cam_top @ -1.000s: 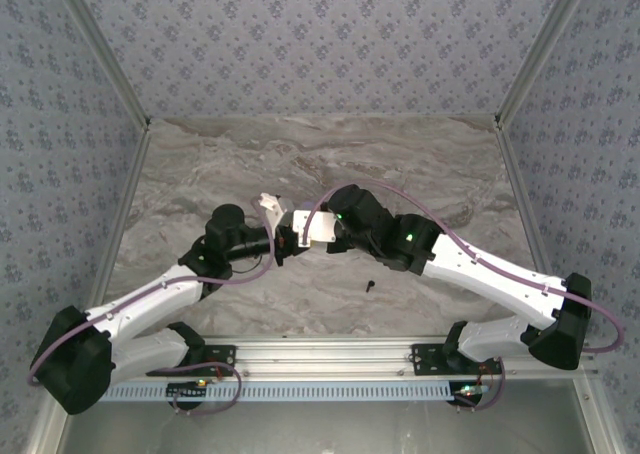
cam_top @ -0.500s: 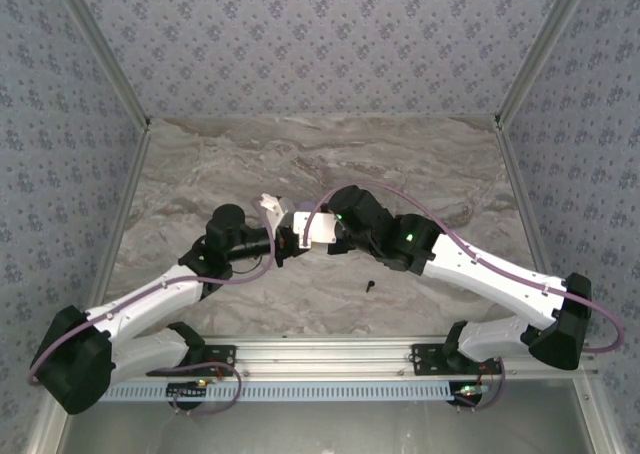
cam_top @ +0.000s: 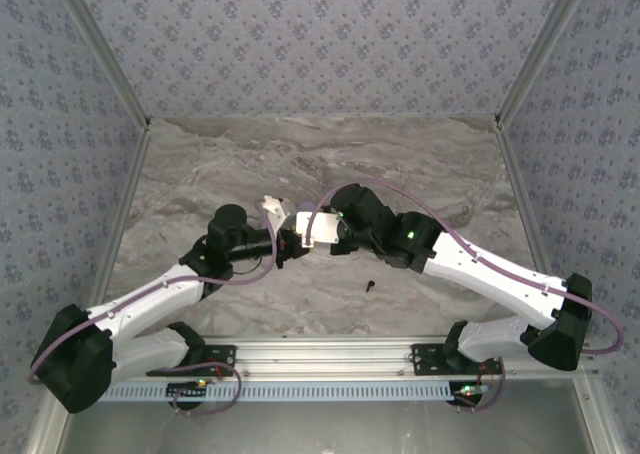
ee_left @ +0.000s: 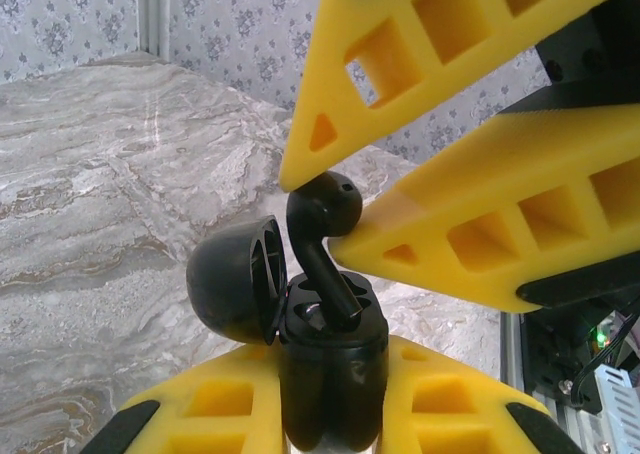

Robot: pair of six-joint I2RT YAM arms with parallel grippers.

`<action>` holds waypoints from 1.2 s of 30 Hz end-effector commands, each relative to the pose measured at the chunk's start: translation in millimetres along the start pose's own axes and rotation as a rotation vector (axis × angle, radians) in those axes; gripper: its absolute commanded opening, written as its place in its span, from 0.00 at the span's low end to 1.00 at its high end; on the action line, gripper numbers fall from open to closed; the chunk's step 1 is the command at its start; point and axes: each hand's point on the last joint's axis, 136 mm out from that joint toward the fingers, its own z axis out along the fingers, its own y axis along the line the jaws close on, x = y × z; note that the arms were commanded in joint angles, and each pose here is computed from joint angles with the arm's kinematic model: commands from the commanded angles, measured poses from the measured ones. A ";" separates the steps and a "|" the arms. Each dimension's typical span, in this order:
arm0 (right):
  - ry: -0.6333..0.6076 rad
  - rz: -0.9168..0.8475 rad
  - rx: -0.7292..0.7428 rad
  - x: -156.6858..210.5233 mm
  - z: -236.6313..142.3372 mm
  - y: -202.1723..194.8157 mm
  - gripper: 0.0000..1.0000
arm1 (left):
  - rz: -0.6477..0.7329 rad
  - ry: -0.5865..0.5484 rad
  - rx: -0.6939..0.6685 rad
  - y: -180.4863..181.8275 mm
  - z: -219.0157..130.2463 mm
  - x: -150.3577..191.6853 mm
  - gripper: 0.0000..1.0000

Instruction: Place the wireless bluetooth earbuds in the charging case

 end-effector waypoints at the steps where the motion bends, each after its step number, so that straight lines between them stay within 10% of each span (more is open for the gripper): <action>1: -0.019 0.024 -0.067 -3.8 -5.7 10.0 0.24 | 0.063 -0.056 0.014 -4.9 1.5 -25.5 0.00; 36: -0.007 0.094 -0.152 -4.3 7.5 19.3 0.24 | 0.071 -0.058 0.019 -5.9 2.8 -28.5 0.00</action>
